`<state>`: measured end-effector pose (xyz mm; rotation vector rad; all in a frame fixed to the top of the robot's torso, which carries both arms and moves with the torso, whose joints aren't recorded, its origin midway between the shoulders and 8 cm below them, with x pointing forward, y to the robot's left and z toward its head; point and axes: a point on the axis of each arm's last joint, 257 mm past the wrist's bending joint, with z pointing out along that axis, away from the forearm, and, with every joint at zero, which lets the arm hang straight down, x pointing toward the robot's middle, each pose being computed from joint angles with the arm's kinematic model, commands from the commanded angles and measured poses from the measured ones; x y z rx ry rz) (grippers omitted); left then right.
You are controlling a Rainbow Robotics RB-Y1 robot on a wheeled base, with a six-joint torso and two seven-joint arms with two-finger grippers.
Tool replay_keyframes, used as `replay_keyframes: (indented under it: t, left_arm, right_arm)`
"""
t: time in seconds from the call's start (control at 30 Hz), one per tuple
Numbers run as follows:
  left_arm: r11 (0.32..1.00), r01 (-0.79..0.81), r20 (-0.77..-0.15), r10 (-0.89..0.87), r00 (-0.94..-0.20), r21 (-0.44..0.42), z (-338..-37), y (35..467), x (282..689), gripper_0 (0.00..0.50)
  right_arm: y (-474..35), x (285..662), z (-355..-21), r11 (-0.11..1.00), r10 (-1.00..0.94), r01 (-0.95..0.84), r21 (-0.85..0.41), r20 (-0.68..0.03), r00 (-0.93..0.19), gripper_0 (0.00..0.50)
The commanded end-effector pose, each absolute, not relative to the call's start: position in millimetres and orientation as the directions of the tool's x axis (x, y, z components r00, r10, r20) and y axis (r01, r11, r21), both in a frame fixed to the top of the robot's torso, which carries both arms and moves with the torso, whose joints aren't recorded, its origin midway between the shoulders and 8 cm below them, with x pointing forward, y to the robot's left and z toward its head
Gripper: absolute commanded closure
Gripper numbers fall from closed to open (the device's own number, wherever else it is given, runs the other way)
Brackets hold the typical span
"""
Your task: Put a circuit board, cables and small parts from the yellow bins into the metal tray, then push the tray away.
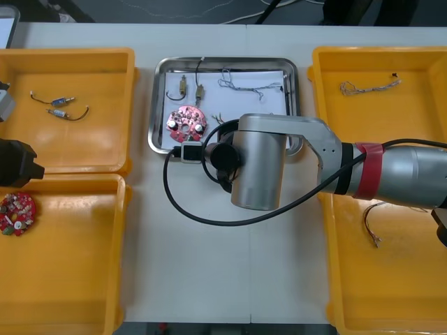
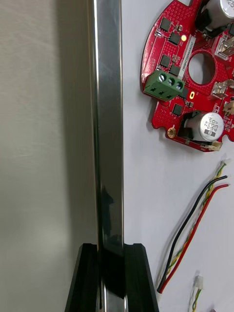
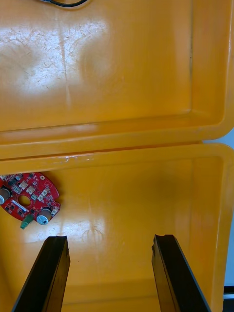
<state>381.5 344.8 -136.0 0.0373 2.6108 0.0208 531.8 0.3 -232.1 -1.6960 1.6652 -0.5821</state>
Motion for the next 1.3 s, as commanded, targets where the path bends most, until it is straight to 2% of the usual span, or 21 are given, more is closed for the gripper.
replay_keyframes:
  t: [0.03,0.6,1.3]
  left_arm:
    - [0.993,0.062,-0.505,0.103,-0.857,0.098,-126.3,360.9,377.4,0.0]
    - [0.993,0.062,-0.505,0.103,-0.857,0.098,-126.3,360.9,377.4,0.0]
    - [0.993,0.062,-0.505,0.103,-0.857,0.098,-126.3,360.9,377.4,0.0]
  right_arm:
    - [16.6,551.7,-205.4,-0.005,-0.98,-0.626,-0.779,-0.119,0.157,0.5]
    - [18.4,582.9,-175.0,-0.047,-0.977,-0.555,-0.831,-0.079,0.2,0.5]
    - [28.6,612.3,-149.5,-0.055,-0.958,-0.479,-0.876,-0.09,0.273,0.5]
